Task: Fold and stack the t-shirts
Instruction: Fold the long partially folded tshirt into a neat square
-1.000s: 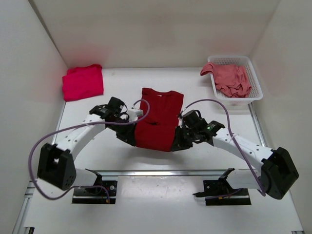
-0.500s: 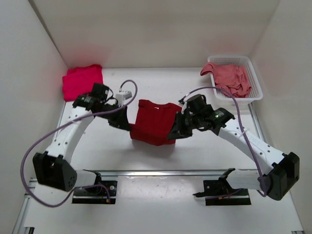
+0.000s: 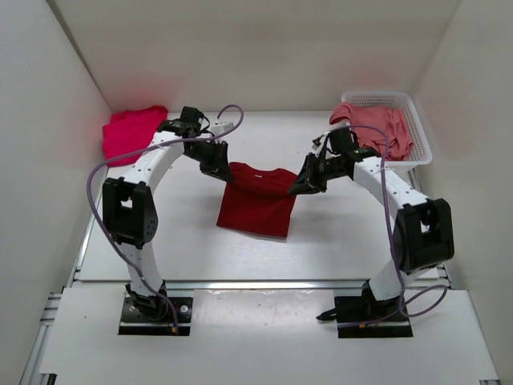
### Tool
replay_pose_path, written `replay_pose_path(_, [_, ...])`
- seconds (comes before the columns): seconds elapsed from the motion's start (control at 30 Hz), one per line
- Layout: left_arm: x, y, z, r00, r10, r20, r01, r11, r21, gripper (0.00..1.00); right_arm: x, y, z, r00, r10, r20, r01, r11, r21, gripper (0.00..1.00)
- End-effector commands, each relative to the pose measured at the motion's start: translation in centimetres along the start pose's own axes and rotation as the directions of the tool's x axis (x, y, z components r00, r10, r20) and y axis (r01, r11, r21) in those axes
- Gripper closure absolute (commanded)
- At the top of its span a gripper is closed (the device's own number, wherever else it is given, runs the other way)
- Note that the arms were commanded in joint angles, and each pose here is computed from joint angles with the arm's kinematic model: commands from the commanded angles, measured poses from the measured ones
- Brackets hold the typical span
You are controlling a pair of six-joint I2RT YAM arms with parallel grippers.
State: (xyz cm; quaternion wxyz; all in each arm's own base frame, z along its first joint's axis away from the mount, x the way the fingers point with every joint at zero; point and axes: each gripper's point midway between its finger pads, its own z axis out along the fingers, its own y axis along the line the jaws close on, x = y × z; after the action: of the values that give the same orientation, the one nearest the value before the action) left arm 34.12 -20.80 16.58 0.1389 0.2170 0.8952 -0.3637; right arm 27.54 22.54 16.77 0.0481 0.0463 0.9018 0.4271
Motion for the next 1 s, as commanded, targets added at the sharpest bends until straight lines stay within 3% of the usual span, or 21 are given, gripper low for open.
replay_pose_path(0.0, [-3.2, 1.2, -0.6, 0.997, 0.026, 0.078, -0.023, 0.999, -0.040, 1.00, -3.0, 0.9, -0.9, 0.995, -0.088, 0.046, 0.090, 0.995, -0.047, 1.00])
replay_pose_path(0.37, [-6.5, 5.3, 1.3, 0.994, -0.020, 0.112, 0.031, 0.995, -0.091, 1.00, -10.8, -3.3, 1.9, 0.998, -0.034, 0.046, 0.035, 0.999, -0.025, 1.00])
replay_pose_path(0.5, [-7.0, 6.9, 1.9, 0.992, -0.051, 0.118, 0.065, 0.990, -0.121, 1.00, -14.4, -4.8, 2.9, 0.997, -0.018, 0.077, 0.017, 1.000, 0.012, 0.92])
replay_pose_path(0.6, [-7.4, 8.9, 2.5, 0.989, -0.068, 0.133, 0.090, 0.982, -0.166, 0.97, -17.9, -4.9, 3.1, 0.990, -0.049, 0.129, 0.044, 0.998, 0.043, 0.75])
replay_pose_path(0.73, [-8.2, 12.0, 2.7, 0.983, -0.086, 0.161, 0.124, 0.962, -0.243, 0.78, -20.8, -4.6, 3.7, 0.984, -0.078, 0.160, 0.068, 0.996, 0.064, 0.62])
replay_pose_path(0.8, [-8.3, 12.8, 2.1, 0.982, -0.084, 0.171, 0.130, 0.952, -0.278, 0.66, -22.8, -2.5, 2.5, 0.963, -0.163, 0.215, 0.144, 0.985, 0.100, 0.59])
replay_pose_path(0.87, [-9.3, 13.1, 0.5, 0.975, -0.054, 0.216, 0.123, 0.939, -0.321, 0.28, -22.8, -1.9, 2.4, 0.954, -0.212, 0.211, 0.176, 0.968, 0.179, 0.58])
replay_pose_path(0.93, [-10.1, 13.7, -1.3, 0.959, -0.034, 0.281, 0.137, 0.925, -0.355, 0.01, -21.9, -1.8, 2.9, 0.950, -0.254, 0.183, 0.209, 0.949, 0.235, 0.61])
replay_pose_path(0.97, [-11.6, 13.2, -3.1, 0.937, 0.014, 0.349, 0.123, 0.922, -0.367, 0.01, -21.5, -1.8, 3.2, 0.946, -0.276, 0.171, 0.226, 0.938, 0.263, 0.68])
